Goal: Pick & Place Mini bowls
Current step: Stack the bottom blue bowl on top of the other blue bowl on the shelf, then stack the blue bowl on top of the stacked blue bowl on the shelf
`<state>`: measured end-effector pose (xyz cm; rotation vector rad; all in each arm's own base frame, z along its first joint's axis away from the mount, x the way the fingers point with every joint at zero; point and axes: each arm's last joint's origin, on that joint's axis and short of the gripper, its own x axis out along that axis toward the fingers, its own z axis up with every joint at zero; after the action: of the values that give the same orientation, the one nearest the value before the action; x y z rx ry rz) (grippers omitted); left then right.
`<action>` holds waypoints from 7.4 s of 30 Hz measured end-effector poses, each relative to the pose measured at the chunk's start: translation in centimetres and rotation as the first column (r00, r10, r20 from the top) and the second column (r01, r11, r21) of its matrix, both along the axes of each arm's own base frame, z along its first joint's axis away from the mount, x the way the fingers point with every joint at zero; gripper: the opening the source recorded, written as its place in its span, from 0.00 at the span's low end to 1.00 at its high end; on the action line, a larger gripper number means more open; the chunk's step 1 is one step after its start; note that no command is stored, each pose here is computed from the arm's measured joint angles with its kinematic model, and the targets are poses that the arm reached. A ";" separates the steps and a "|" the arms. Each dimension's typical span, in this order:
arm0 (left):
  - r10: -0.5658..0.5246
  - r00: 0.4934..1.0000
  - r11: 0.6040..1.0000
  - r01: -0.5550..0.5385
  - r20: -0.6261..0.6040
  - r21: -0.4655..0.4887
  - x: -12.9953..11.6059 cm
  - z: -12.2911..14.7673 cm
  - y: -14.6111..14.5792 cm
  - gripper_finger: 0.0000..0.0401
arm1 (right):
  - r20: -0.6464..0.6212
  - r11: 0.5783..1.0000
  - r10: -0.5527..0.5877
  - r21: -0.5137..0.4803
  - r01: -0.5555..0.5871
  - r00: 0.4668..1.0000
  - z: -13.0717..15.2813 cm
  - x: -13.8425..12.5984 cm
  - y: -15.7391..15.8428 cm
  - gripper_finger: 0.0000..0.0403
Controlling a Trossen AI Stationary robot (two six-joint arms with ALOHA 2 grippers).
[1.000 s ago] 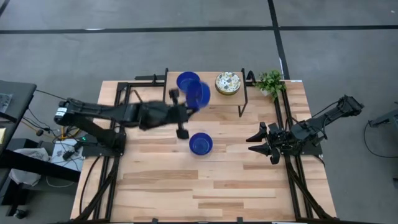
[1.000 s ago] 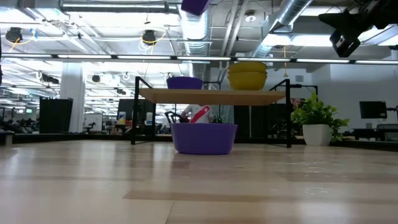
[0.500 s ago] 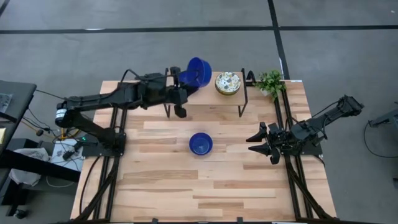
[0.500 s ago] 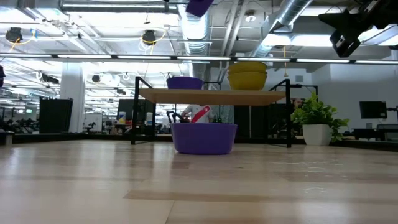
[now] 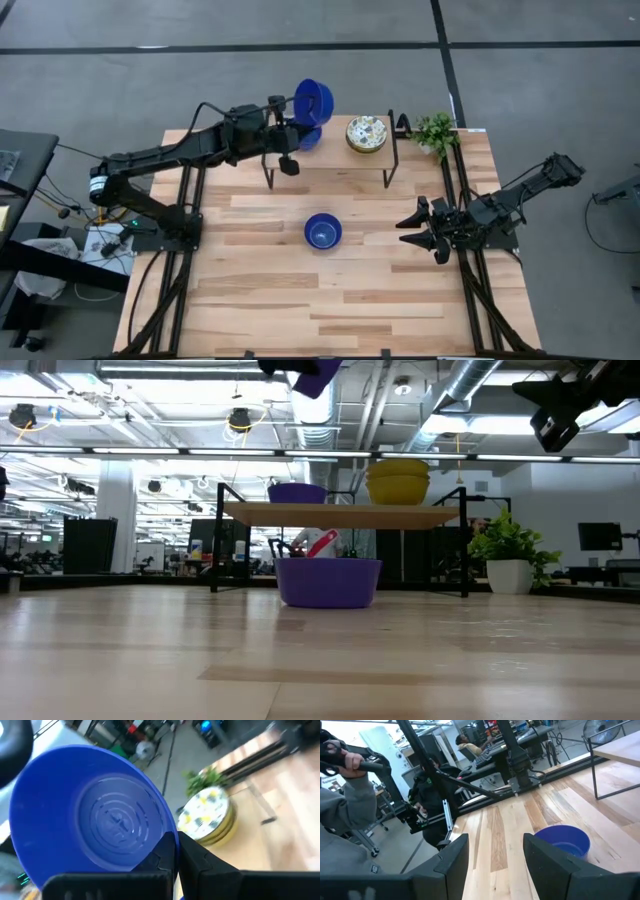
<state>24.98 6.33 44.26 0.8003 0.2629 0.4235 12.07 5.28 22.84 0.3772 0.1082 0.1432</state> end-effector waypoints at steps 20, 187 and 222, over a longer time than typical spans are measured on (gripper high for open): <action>0.165 0.944 0.983 -0.180 -0.286 -0.028 0.4 0.9 3.0 0.02 | 0.000 1.000 0.000 0.001 0.000 1.000 0.0 0.0 0.0 0.44; -0.490 0.654 0.788 0.048 -0.577 -0.614 10.4 -22.0 -12.6 0.54 | -0.020 1.000 0.005 -0.010 -0.005 1.000 -0.2 0.0 0.0 0.44; -0.469 0.724 0.767 0.049 -0.506 -0.640 10.2 -21.7 -11.8 0.02 | -0.020 1.000 0.005 -0.010 -0.005 1.000 -0.2 0.0 0.0 0.44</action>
<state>35.15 -5.50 22.57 0.3159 0.8741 -0.2565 12.04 5.29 22.63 0.3685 0.1296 0.1440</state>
